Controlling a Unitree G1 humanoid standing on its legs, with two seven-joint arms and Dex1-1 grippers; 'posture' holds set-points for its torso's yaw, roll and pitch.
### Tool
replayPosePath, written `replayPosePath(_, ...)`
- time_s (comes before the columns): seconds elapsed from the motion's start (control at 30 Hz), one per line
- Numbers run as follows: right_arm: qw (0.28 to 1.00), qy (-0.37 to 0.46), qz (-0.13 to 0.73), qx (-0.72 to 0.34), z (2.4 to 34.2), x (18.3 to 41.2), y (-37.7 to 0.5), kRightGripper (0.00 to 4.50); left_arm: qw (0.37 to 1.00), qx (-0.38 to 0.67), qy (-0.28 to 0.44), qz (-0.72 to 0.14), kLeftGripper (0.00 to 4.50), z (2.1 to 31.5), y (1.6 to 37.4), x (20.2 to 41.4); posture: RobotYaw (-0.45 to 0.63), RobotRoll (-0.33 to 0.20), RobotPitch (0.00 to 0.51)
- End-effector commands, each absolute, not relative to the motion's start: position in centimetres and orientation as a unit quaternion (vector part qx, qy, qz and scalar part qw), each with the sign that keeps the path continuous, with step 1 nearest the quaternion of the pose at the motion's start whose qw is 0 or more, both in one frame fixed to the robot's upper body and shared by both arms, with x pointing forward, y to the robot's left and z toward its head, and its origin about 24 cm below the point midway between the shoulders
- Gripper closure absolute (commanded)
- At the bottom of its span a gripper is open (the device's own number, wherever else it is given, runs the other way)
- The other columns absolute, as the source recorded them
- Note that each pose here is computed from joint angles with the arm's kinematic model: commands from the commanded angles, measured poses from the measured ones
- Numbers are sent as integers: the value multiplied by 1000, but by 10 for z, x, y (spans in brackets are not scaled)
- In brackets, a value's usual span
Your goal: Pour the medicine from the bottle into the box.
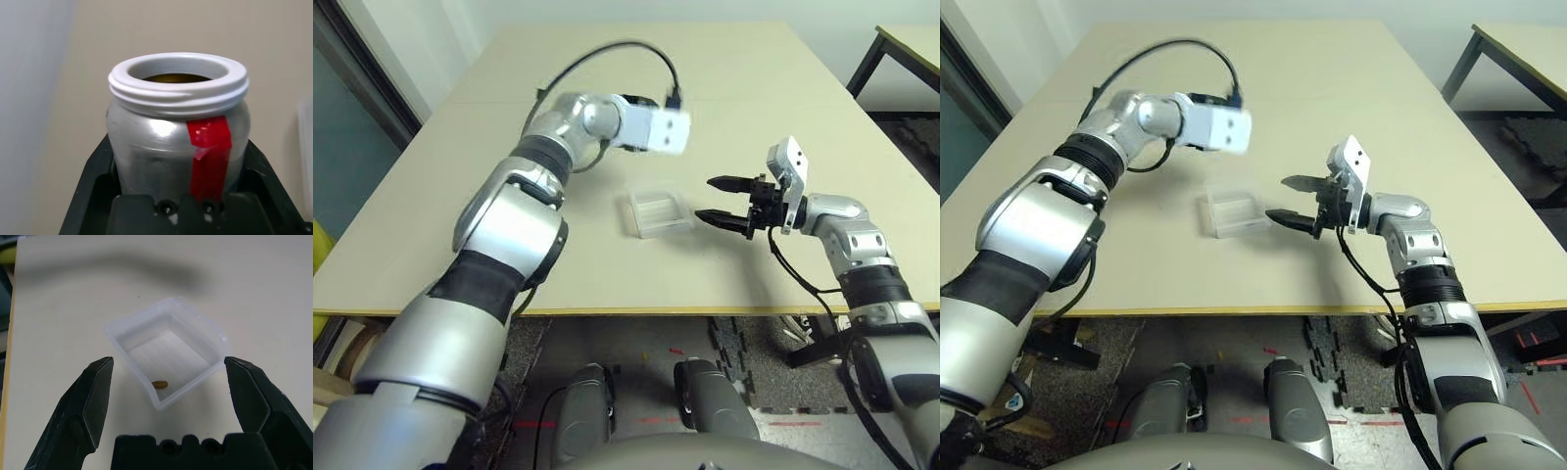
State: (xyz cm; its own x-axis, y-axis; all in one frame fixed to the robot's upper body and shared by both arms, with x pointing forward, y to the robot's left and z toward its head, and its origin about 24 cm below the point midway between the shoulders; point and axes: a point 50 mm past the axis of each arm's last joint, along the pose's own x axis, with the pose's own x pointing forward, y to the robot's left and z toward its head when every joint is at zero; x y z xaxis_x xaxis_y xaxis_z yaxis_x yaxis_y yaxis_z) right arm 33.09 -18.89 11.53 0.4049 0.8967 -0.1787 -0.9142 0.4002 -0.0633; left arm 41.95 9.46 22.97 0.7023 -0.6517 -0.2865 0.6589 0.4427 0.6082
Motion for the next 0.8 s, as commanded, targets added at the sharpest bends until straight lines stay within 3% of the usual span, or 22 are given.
replayPosePath(0.03,831,64,545,-89,113,331,-190,0,904,231,10,-358,1692,228,116,422,-175,0,54)
replayPosePath(0.2,829,68,548,-95,112,330,-190,0,934,125,24,-335,1692,208,138,421,-164,0,60)
replayPosePath(0.43,822,73,554,-109,112,331,-190,0,950,-7,31,-312,1692,157,156,409,-153,0,67)
replayPosePath(0.8,820,77,556,-114,112,330,-192,0,955,-31,28,-292,1692,114,158,395,-162,0,68)
